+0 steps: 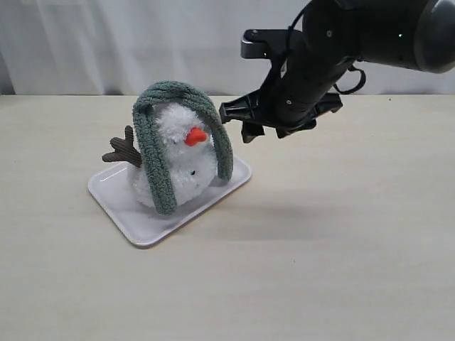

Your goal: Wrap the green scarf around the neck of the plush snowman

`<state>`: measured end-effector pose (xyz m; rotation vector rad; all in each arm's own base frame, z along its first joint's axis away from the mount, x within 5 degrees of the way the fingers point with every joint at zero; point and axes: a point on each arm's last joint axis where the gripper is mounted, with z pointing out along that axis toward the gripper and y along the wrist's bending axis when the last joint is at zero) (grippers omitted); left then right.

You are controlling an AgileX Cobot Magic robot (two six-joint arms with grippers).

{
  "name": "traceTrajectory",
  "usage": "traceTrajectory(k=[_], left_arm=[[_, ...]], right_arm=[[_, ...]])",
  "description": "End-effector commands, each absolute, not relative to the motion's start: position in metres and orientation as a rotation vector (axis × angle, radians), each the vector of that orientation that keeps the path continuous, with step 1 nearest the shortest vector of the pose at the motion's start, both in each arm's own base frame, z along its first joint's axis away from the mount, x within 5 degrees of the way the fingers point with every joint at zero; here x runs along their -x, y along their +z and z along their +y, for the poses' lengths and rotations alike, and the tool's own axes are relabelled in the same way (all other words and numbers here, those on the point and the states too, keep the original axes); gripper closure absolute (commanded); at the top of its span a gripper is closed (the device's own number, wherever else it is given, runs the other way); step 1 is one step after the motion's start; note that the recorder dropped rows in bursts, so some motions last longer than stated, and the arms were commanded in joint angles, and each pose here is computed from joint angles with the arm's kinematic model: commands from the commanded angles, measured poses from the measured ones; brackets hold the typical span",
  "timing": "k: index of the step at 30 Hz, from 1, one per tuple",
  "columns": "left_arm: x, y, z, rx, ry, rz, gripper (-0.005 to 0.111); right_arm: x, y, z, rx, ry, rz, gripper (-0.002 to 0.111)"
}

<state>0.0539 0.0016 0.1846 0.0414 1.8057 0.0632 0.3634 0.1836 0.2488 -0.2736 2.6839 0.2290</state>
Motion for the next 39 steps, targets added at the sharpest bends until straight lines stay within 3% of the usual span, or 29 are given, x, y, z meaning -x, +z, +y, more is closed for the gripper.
traceTrajectory(k=[1, 8, 14, 27, 39], left_arm=[[-0.054, 0.185, 0.001, -0.044, 0.058, 1.791, 0.107], [-0.054, 0.185, 0.001, -0.044, 0.058, 1.791, 0.107], [-0.054, 0.185, 0.001, -0.044, 0.058, 1.791, 0.107], [-0.054, 0.185, 0.001, -0.044, 0.058, 1.791, 0.107], [-0.054, 0.185, 0.001, -0.044, 0.058, 1.791, 0.107]], right_arm=[[-0.377, 0.214, 0.176, 0.242, 0.285, 2.770, 0.059], [-0.403, 0.151, 0.183, 0.170, 0.308, 2.768, 0.059], [-0.421, 0.119, 0.174, 0.081, 0.319, 2.786, 0.060], [-0.436, 0.122, 0.177, 0.024, 0.375, 2.611, 0.060], [-0.434, 0.097, 0.177, 0.005, 0.367, 2.677, 0.060]])
